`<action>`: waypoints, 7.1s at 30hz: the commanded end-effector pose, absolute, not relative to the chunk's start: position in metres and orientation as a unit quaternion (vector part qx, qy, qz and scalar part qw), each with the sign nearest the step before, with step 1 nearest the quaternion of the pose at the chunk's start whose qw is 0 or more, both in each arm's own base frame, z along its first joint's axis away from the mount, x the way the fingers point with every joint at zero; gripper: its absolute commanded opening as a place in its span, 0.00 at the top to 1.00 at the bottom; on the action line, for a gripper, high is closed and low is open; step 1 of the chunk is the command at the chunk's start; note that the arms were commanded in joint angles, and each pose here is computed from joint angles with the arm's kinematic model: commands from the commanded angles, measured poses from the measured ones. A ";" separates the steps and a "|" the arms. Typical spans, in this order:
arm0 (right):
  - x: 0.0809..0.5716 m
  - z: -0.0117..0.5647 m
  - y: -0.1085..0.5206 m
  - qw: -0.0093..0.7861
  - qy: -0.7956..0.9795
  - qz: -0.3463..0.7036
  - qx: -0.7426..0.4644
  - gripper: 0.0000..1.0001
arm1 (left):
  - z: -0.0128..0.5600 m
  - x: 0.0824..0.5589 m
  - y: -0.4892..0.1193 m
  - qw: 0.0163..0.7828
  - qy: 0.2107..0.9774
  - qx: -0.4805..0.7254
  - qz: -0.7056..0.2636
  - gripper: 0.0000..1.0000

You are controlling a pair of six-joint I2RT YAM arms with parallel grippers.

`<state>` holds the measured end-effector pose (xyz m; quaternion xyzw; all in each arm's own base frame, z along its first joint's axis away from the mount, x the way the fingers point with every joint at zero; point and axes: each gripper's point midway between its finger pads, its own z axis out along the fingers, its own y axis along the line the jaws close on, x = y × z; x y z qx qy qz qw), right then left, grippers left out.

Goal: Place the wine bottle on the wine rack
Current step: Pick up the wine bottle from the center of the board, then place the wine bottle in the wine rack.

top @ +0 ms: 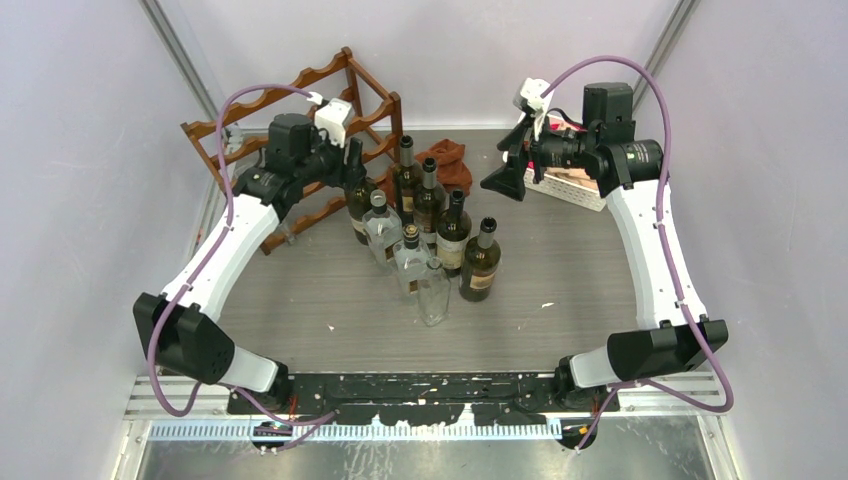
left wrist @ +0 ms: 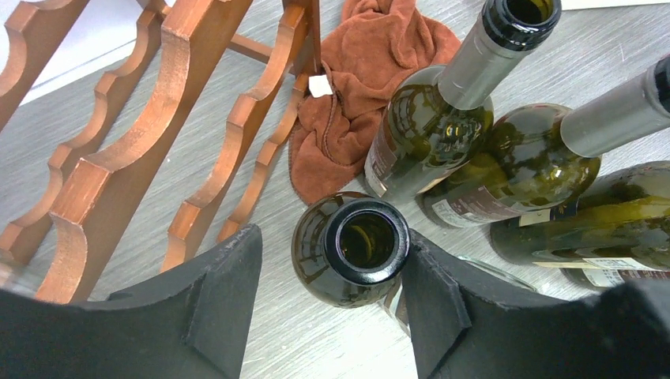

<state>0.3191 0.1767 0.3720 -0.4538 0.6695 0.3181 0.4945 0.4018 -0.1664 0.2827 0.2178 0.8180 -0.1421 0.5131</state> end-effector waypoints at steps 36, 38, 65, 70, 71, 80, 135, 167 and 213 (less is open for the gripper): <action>0.329 0.373 0.173 0.508 0.665 0.287 -0.466 0.00 | 0.352 0.363 -0.146 0.605 0.703 0.371 -0.051 1.00; 0.329 0.373 0.173 0.508 0.665 0.287 -0.466 0.00 | 0.352 0.358 -0.143 0.606 0.697 0.382 -0.042 1.00; 0.333 0.367 0.172 0.495 0.673 0.284 -0.470 0.00 | 0.363 0.349 -0.142 0.637 0.596 0.484 0.061 1.00; 0.334 0.366 0.172 0.493 0.675 0.282 -0.471 0.00 | 0.363 0.354 -0.144 0.644 0.586 0.486 0.076 1.00; 0.335 0.366 0.171 0.492 0.675 0.282 -0.471 0.00 | 0.363 0.354 -0.145 0.644 0.584 0.488 0.081 1.00; 0.336 0.363 0.170 0.487 0.678 0.278 -0.474 0.00 | 0.355 0.354 -0.150 0.643 0.570 0.500 0.103 1.00; 0.335 0.353 0.167 0.473 0.684 0.272 -0.485 0.00 | 0.299 0.323 -0.150 0.587 0.531 0.569 0.223 1.00; 0.332 0.346 0.167 0.457 0.688 0.269 -0.495 0.00 | 0.239 0.311 -0.141 0.549 0.512 0.610 0.254 1.00; 0.327 0.339 0.171 0.447 0.685 0.270 -0.509 0.00 | 0.140 0.307 -0.096 0.506 0.610 0.568 0.222 0.86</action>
